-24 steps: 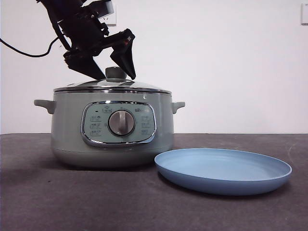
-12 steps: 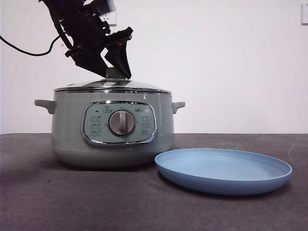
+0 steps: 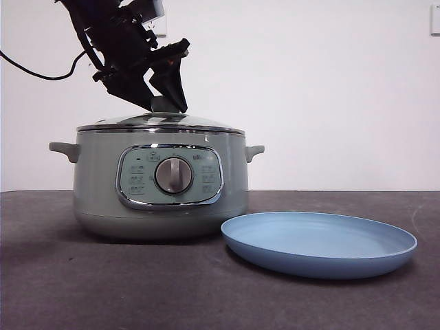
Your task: Take the corn out from the steamer,put the corn on the plate,close the lid
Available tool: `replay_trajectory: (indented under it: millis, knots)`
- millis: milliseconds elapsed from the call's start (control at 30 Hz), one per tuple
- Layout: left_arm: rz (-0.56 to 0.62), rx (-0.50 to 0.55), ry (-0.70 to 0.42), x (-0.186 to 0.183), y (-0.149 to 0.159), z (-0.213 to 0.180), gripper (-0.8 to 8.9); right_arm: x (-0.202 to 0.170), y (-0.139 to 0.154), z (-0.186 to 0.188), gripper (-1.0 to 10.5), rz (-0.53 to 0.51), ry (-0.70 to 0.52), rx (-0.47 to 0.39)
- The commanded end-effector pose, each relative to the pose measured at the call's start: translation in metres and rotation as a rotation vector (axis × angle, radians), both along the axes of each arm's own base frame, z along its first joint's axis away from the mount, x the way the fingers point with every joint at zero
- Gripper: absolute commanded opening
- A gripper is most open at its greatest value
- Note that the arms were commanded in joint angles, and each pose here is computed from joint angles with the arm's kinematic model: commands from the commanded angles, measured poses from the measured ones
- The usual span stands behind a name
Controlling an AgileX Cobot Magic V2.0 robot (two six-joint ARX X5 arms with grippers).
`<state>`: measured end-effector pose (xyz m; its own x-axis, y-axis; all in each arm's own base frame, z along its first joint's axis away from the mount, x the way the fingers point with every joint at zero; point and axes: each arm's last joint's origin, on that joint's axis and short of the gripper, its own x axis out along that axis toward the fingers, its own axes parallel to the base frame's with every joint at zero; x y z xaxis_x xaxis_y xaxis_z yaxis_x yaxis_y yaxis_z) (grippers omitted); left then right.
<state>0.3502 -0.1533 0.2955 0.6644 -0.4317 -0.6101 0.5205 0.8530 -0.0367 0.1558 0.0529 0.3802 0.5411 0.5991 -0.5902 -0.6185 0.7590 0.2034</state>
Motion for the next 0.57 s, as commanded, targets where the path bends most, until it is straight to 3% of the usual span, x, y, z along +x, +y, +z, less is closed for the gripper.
replay_trajectory:
  millis: [33,567]
  knots:
    - [0.0,-0.021,-0.033,-0.006,0.001,0.011,-0.08,0.0,0.0,0.001,6.2,0.003,-0.005,0.002]
    - [0.001,-0.087,-0.187,-0.055,0.023,0.079,-0.08,0.0,0.0,0.001,6.2,0.003,-0.005,0.002]
